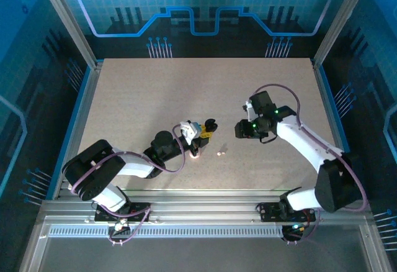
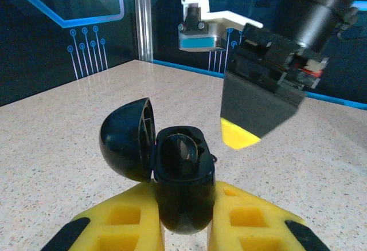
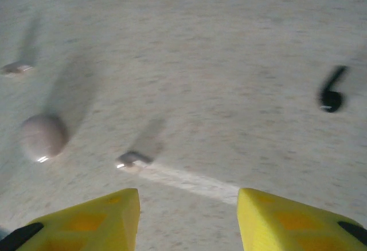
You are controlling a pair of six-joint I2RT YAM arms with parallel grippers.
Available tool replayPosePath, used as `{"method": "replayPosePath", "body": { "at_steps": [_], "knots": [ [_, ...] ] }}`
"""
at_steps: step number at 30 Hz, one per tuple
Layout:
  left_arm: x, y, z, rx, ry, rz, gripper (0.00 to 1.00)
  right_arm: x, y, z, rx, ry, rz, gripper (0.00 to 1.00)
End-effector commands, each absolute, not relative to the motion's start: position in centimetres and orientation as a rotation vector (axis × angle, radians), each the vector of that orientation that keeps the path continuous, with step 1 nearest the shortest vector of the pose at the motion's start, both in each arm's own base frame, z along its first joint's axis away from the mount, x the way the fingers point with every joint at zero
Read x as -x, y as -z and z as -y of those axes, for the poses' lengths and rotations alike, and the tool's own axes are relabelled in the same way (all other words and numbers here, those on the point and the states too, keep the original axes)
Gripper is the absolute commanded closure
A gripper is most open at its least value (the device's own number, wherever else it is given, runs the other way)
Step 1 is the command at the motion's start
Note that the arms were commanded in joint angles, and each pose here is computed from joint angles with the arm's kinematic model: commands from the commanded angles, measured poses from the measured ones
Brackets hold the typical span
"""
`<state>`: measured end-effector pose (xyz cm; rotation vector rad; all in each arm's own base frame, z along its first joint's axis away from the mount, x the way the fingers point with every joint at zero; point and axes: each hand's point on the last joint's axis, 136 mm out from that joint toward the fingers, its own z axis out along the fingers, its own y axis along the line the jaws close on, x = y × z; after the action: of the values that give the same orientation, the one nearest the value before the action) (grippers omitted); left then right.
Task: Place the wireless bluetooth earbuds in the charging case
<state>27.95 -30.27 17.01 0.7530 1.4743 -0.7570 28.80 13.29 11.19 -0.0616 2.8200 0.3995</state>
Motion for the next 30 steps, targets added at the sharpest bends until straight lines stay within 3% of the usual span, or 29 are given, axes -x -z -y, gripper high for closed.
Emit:
{"method": "replayPosePath", "body": {
  "at_steps": [1,18,30],
  "knots": [
    [-27.8,-17.1,29.8,-0.734,0.748,-1.479,0.92,-29.8,-10.7,-9.2,-0.086,-0.198,-2.885,0.51],
    [-27.9,-16.6,29.1,-0.748,0.706,-1.493,0.92,-37.3,-3.4,-7.5,-0.202,-0.235,-2.980,0.60],
    [-28.0,-16.3,28.8,-0.758,0.691,-1.508,0.92,-36.8,-2.0,-8.0,-0.182,-0.195,-3.043,0.65]
  ]
}}
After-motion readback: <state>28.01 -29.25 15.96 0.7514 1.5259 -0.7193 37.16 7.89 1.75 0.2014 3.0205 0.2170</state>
